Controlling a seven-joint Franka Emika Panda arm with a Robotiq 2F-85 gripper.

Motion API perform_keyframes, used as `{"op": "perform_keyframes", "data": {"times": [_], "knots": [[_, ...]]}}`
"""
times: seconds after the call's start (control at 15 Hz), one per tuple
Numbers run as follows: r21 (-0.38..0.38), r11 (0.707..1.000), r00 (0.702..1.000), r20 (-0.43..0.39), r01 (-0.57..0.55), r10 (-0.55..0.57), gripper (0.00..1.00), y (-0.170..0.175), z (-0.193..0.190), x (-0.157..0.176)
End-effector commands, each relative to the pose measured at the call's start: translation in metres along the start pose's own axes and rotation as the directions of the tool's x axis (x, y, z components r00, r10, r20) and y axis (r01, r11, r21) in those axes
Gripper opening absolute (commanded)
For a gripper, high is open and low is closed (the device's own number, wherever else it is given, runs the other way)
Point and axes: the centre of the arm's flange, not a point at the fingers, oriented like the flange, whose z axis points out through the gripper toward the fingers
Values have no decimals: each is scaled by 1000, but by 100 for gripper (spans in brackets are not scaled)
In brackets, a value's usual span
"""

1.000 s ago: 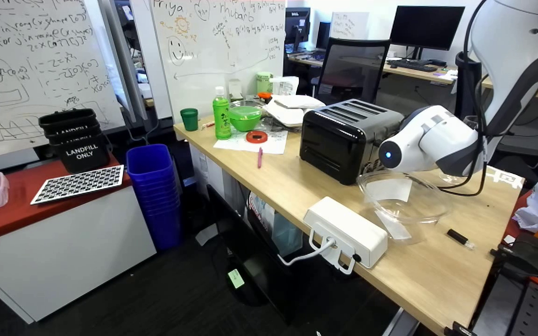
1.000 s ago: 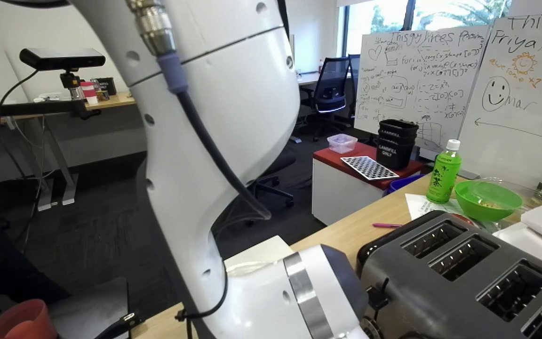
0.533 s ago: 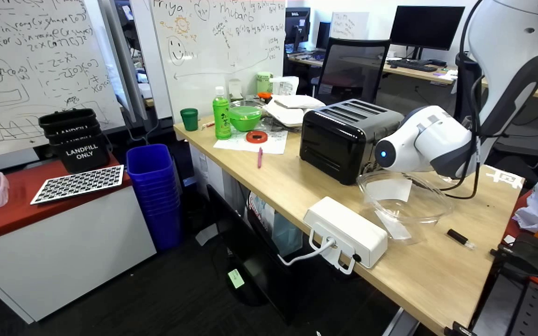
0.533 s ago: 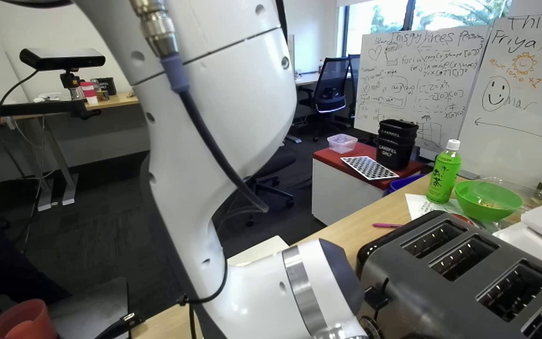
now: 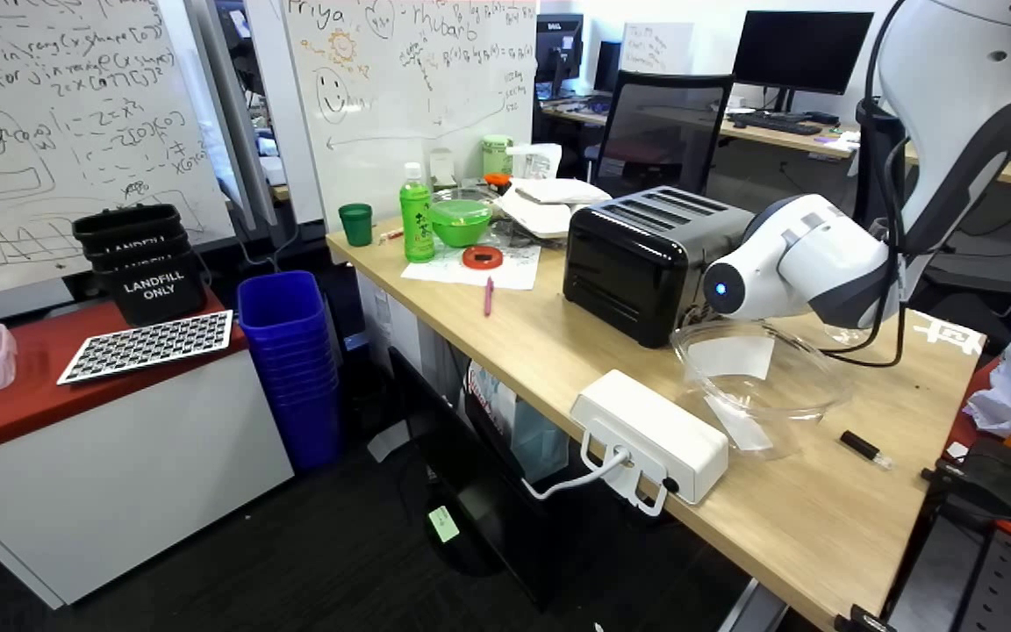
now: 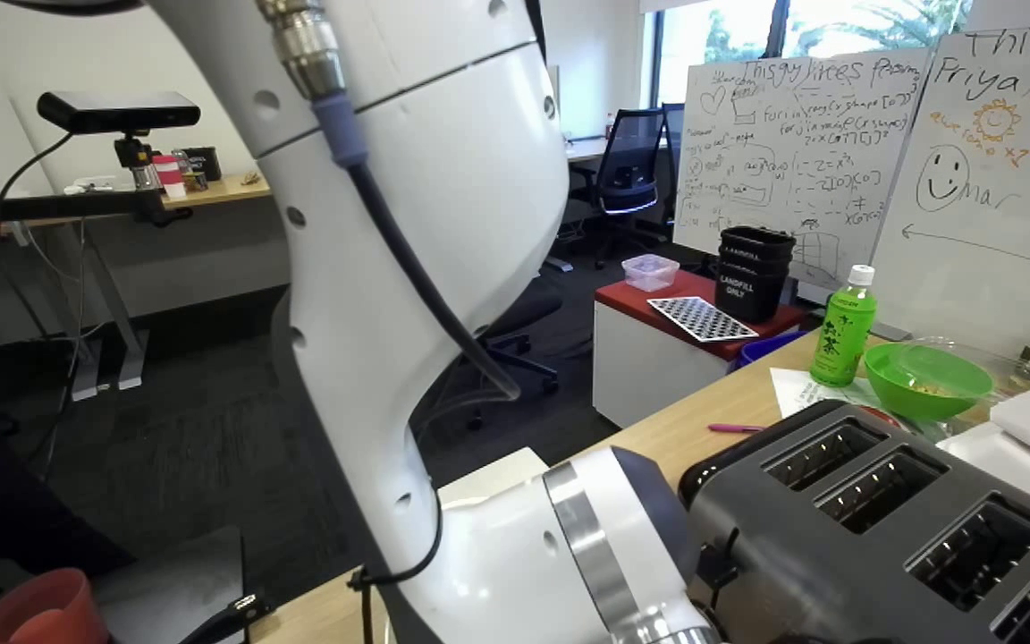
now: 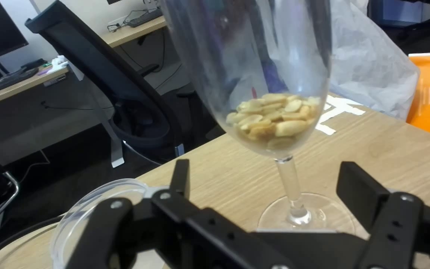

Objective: Pour the contents in the wine glass into the clear bowl

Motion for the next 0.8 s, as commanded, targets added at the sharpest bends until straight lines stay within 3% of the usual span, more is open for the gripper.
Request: {"op": "perform_keyframes", "data": {"times": [0.0, 0.33, 0.53, 0.6, 0.73], "knots": [[-84, 994, 998, 1, 65, -66, 100, 4, 9, -3], [-176, 979, 994, -10, 102, -106, 100, -7, 17, -8], [-176, 981, 995, -43, 84, -93, 100, -20, 9, -10], [-158, 983, 995, 0, 96, -97, 100, -12, 13, -1], [-159, 983, 995, 1, 95, -96, 100, -14, 11, 0]]}}
